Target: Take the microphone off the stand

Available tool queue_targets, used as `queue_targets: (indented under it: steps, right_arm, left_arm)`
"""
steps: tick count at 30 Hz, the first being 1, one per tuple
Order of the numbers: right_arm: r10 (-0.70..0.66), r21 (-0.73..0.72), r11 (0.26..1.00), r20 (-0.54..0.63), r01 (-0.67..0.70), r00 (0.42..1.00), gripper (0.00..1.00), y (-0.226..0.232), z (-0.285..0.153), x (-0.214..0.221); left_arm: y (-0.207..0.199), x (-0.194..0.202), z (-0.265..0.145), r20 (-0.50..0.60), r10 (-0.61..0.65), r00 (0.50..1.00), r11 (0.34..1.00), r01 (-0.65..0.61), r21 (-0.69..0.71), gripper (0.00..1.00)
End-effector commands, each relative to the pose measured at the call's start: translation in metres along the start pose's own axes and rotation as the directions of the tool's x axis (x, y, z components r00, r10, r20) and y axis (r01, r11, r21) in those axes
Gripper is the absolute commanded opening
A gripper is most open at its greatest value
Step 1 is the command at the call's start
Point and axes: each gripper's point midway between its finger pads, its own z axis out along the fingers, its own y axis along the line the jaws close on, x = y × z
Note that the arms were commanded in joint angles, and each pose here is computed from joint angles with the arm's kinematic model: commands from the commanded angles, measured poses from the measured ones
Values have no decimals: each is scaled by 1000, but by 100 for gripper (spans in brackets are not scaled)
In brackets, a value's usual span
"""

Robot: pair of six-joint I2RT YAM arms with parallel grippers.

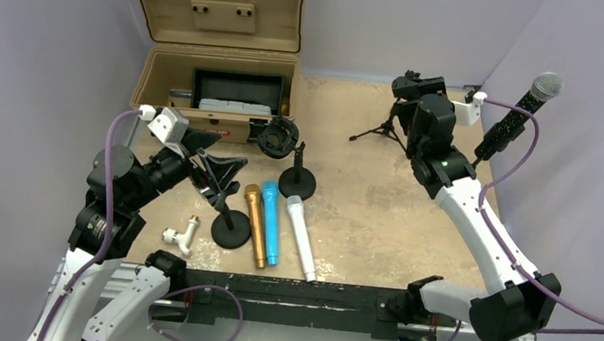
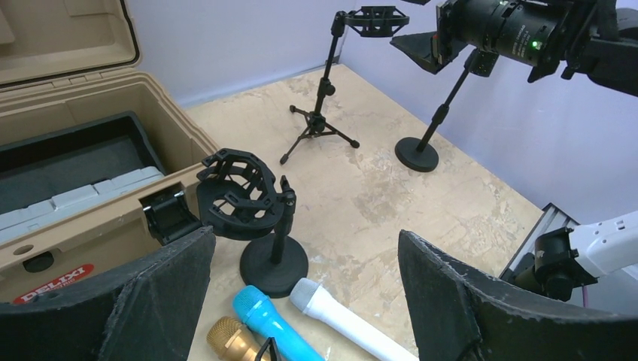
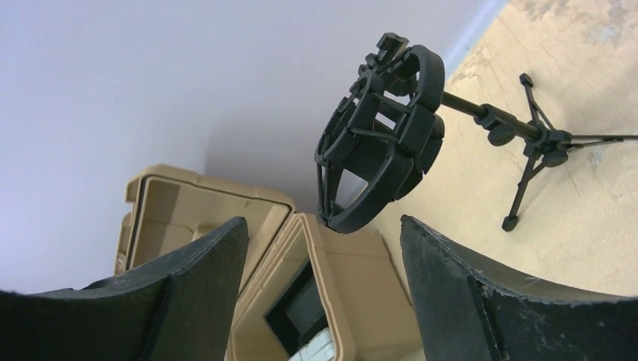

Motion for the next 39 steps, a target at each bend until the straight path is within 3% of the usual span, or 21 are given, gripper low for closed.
queue_targets:
  steps: [1, 13, 29, 39]
  right_arm:
    - [86, 132, 986, 123, -102, 989, 72, -3, 1, -17]
    - [51, 177, 980, 223, -92, 974, 45, -8, 3, -17]
    - [72, 143, 983, 285, -116, 956, 42, -2, 4, -28]
    - [2, 67, 998, 219, -17, 976, 15, 17, 6, -20]
  left_arm:
    - [-6, -16, -1, 56, 19, 998, 1000, -20, 22, 89]
    - [-5, -17, -1, 57, 19, 998, 1000, -20, 20, 89]
    - [-5, -16, -1, 56, 21, 998, 1000, -22, 17, 89]
    - [-4, -16, -1, 55, 23, 998, 1000, -24, 13, 89]
